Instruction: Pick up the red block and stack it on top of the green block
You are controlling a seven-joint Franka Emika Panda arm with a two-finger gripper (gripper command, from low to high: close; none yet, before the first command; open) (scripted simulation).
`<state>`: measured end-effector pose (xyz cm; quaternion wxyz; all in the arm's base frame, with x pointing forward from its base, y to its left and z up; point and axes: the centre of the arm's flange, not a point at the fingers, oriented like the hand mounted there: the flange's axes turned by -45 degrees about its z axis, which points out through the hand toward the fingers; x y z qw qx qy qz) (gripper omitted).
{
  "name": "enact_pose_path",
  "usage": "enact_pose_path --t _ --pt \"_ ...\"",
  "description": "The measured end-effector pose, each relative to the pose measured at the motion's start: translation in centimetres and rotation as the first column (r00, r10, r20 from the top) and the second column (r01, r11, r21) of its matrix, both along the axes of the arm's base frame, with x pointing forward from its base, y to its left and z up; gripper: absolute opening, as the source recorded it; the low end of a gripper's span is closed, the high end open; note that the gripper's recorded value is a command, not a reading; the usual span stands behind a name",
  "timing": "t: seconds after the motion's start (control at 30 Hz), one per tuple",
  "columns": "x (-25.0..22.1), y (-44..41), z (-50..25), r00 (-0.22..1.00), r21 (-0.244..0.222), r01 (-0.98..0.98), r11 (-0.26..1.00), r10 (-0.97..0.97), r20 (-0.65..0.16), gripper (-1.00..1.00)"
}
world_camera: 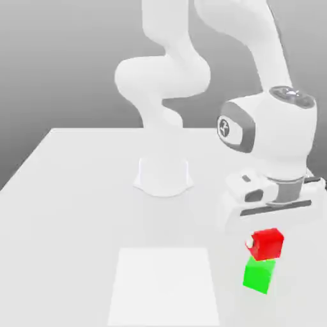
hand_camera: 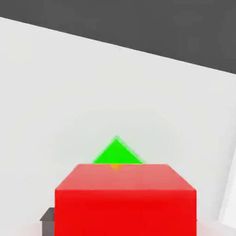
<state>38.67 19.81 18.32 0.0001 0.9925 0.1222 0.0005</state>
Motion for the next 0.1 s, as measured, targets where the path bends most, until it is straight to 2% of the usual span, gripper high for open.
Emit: enact_pose_path --t 0.1 --pt "0.0 0.0 0.0 1.0 0.0 0.0 1.0 0.0 0.0 1.0"
